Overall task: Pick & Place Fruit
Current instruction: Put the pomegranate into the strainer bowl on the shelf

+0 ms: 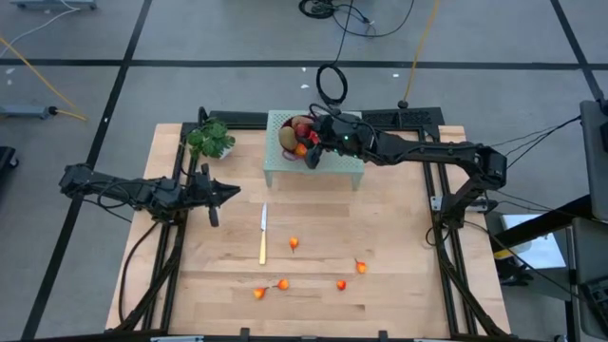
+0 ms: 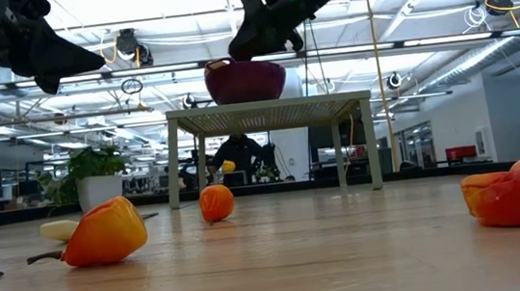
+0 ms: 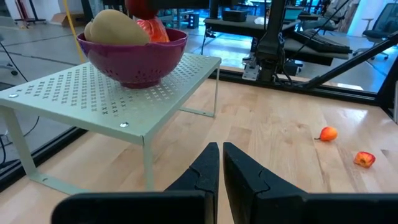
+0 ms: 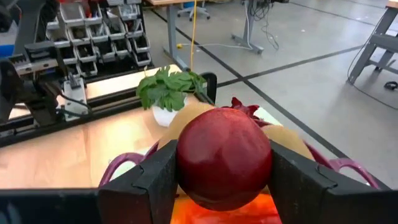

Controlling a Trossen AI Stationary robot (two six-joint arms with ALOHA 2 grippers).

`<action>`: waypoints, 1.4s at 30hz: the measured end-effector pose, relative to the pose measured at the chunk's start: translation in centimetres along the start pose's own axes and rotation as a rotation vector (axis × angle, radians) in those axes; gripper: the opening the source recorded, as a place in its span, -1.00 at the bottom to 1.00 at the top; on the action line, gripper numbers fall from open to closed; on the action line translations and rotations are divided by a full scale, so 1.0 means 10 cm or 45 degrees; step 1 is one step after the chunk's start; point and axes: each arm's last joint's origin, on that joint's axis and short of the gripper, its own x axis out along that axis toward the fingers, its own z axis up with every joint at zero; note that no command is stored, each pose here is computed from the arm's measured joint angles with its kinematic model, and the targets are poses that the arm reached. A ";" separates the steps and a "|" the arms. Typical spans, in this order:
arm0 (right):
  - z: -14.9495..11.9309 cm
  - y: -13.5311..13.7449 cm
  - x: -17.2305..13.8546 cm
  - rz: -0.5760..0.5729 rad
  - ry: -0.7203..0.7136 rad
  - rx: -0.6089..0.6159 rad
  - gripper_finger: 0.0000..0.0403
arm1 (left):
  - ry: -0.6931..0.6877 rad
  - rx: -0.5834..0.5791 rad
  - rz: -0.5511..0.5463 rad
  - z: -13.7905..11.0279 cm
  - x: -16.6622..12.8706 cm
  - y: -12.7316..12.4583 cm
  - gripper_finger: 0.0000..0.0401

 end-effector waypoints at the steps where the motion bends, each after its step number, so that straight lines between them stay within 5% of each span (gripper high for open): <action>1: -0.01 0.00 0.00 -0.001 0.009 -0.001 0.00 | 0.000 0.000 0.001 0.00 0.00 0.00 -0.89; 42: -0.09 0.01 -0.01 0.058 0.119 -0.017 0.16 | 0.001 -0.002 0.000 0.00 0.00 0.00 -0.89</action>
